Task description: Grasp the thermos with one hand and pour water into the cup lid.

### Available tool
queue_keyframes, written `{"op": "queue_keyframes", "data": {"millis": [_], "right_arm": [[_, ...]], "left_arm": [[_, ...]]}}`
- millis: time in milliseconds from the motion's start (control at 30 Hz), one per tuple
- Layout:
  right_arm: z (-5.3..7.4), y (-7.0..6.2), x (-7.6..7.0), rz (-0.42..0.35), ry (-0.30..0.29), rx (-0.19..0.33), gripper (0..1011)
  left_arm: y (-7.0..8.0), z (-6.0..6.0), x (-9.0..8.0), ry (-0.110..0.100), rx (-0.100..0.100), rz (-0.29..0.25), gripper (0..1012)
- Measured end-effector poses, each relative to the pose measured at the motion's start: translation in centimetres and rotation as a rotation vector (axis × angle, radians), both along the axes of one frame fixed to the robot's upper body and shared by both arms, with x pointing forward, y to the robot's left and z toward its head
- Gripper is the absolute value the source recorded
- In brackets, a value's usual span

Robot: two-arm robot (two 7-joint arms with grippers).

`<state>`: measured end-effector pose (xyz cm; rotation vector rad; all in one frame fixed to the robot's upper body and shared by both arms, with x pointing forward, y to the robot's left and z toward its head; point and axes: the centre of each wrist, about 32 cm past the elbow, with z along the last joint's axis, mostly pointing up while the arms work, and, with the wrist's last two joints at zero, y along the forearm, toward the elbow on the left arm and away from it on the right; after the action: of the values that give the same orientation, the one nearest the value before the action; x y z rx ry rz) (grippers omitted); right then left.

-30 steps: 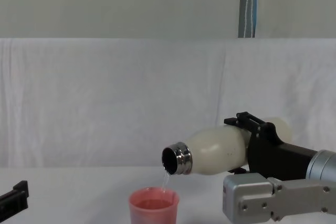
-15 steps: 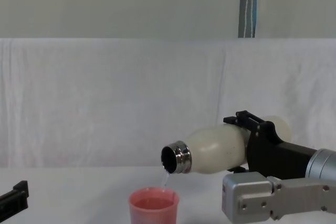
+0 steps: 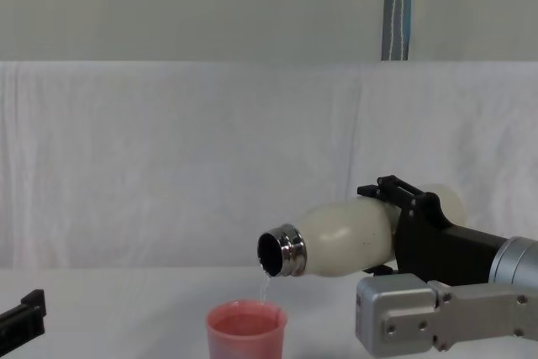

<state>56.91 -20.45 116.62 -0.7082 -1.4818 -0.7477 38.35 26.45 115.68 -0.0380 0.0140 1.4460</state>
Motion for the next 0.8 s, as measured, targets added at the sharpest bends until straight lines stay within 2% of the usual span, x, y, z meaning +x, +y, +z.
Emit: {"op": "queue_keyframes", "data": {"millis": [267,467,600,633,800], "right_arm": [[0.14,0.1,-0.04,0.002,0.017,0.018,950],[0.22,0.25,-0.23,0.02,0.071,0.06,950],[0.33,0.38,-0.46,0.037,0.131,0.115,950],[0.42,0.4,-0.6,0.041,0.158,0.144,950],[0.79,0.35,-0.98,0.049,0.219,0.226,950]], "left_arm": [[0.0,0.0,0.0,0.0,0.0,0.0,1001],[0.0,0.0,0.0,0.0,0.0,0.0,1001],[0.0,0.0,0.0,0.0,0.0,0.0,1001],[0.0,0.0,0.0,0.0,0.0,0.0,1001],[0.0,0.0,0.0,0.0,0.0,0.0,1001]]}}
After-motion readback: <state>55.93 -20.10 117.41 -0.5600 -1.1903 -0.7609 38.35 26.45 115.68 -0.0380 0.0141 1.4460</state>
